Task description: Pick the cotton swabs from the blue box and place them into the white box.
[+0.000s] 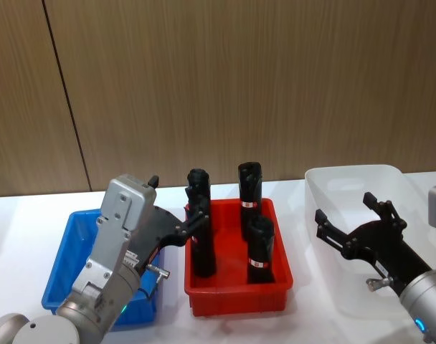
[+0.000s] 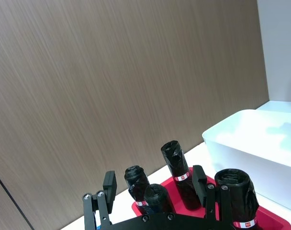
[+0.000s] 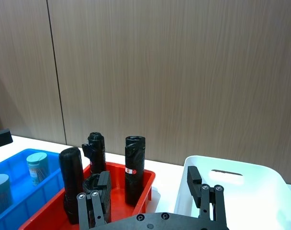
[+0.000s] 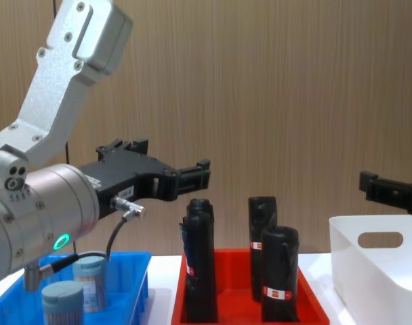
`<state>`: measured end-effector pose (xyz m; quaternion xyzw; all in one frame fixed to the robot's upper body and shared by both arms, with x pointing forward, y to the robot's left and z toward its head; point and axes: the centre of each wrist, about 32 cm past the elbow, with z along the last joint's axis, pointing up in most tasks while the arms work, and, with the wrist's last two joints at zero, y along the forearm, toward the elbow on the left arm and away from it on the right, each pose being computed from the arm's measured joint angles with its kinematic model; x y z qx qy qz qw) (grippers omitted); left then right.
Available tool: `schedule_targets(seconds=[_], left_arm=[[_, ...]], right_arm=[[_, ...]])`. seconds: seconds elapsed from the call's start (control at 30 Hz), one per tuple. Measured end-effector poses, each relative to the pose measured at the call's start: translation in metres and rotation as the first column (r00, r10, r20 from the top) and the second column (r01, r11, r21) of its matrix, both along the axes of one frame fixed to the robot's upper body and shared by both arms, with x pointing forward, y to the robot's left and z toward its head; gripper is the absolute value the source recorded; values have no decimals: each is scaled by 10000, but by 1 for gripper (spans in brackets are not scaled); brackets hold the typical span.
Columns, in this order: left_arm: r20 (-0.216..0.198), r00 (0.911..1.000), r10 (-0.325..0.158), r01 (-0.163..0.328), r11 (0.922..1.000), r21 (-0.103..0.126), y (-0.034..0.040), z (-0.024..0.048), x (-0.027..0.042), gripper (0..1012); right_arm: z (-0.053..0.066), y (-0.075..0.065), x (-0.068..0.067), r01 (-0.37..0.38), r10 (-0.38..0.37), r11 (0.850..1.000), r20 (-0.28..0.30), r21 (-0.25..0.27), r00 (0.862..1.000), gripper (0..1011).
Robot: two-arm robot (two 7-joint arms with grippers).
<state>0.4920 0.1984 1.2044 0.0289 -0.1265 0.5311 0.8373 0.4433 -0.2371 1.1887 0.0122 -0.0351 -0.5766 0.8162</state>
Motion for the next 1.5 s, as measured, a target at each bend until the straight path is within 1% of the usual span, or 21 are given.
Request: schedule_targets(seconds=[0.73, 0.9, 1.1, 1.23, 1.3, 1.33, 1.4, 1.43, 1.47, 1.5], left_arm=[[-1, 10000, 0, 0, 10000, -1, 0, 0, 0, 1004], [-97, 9999, 45, -44, 10000, 27, 16, -16, 4, 1004], [-485, 9985, 243, -239, 9997, 74, 107, -59, 14, 1004], [-867, 9950, 502, -502, 9987, 16, 215, -105, 14, 1004], [-999, 9931, 620, -622, 9981, 3, 254, -120, 12, 1004], [-1187, 9900, 762, -772, 9970, -36, 301, -139, 7, 1004], [-1372, 9864, 900, -920, 9957, -83, 344, -155, 3, 1004], [-1544, 9825, 1041, -1072, 9942, -115, 388, -168, 1, 1004], [-1544, 9825, 1041, -1072, 9942, -115, 388, -168, 1, 1004], [-1748, 9771, 1213, -1257, 9920, -138, 443, -184, -2, 1004]], right_arm=[[0, 0, 0, 0, 0, 10000, 0, 0, 10000, 1001], [0, 0, 0, 0, 0, 10000, 0, 0, 10000, 1002], [0, 0, 0, 1, -1, 10000, 0, 0, 10000, 1002], [0, 0, 0, 0, 0, 10000, 0, -1, 10000, 1002], [0, 0, 0, 0, 0, 10000, 0, 0, 10000, 1002], [0, 0, 0, 0, 0, 10000, 1, -1, 10000, 1002], [0, 0, 0, 0, 0, 10000, 0, -1, 10000, 1001], [0, 0, 0, 0, 0, 10000, 0, 0, 10000, 1002], [0, 0, 0, 1, -1, 10000, 0, 0, 10000, 1001], [0, 0, 0, 1, -1, 10000, 1, 0, 10000, 1001]])
